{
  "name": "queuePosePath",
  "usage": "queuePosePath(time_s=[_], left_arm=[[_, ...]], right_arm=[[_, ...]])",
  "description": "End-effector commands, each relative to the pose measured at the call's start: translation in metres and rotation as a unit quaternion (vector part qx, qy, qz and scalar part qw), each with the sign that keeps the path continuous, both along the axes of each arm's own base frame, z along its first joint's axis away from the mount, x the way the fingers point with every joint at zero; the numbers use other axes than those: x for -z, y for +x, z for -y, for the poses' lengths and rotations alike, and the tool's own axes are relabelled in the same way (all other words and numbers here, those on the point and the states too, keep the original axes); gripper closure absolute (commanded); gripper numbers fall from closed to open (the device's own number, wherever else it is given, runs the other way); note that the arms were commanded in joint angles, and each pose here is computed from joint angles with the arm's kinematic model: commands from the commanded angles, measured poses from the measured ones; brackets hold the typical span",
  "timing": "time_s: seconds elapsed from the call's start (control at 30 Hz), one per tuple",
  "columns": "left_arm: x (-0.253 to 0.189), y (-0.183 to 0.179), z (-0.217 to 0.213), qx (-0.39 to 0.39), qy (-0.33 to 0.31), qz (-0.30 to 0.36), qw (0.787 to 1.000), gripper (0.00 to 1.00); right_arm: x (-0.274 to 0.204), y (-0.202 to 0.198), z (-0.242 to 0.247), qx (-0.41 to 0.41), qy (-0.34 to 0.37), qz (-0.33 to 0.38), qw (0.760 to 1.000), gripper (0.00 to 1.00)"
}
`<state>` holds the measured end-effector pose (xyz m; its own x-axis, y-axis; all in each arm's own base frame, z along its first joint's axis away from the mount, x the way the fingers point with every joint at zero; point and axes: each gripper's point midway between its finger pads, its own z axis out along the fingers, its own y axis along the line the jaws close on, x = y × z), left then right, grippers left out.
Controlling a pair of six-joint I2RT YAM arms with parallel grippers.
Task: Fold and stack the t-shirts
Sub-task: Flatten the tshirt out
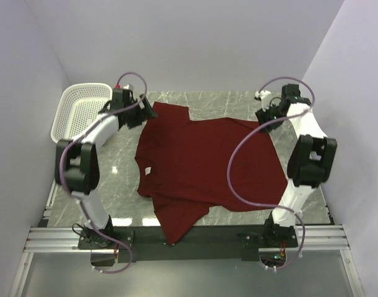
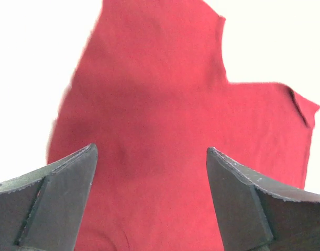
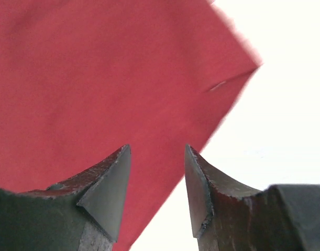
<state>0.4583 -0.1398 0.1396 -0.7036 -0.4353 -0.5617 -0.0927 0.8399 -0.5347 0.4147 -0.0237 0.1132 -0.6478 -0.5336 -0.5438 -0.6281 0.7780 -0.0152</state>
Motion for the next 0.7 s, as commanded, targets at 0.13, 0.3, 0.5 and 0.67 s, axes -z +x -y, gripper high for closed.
queuePosePath(time_s=[0.13, 0.3, 0.5, 0.67], left_arm=[[0.012, 0.091, 0.005, 0.050, 0.003, 0.016, 0.999, 0.14], [0.023, 0.112, 0.006, 0.048, 0.006, 0.018, 0.999, 0.14], [0.029, 0.108, 0.002, 0.048, 0.010, 0.016, 0.999, 0.14], [0.035, 0.103, 0.000, 0.052, 0.012, 0.010, 0.999, 0.14]], right_arm=[[0.012, 0.077, 0.028, 0.045, -0.056, 0.031, 0.997, 0.48], [0.026, 0.104, 0.027, 0.032, -0.089, 0.034, 0.995, 0.50], [0.046, 0.110, 0.010, 0.006, -0.101, 0.018, 0.995, 0.52], [0.060, 0.106, 0.004, -0.002, -0.112, 0.001, 0.994, 0.52]])
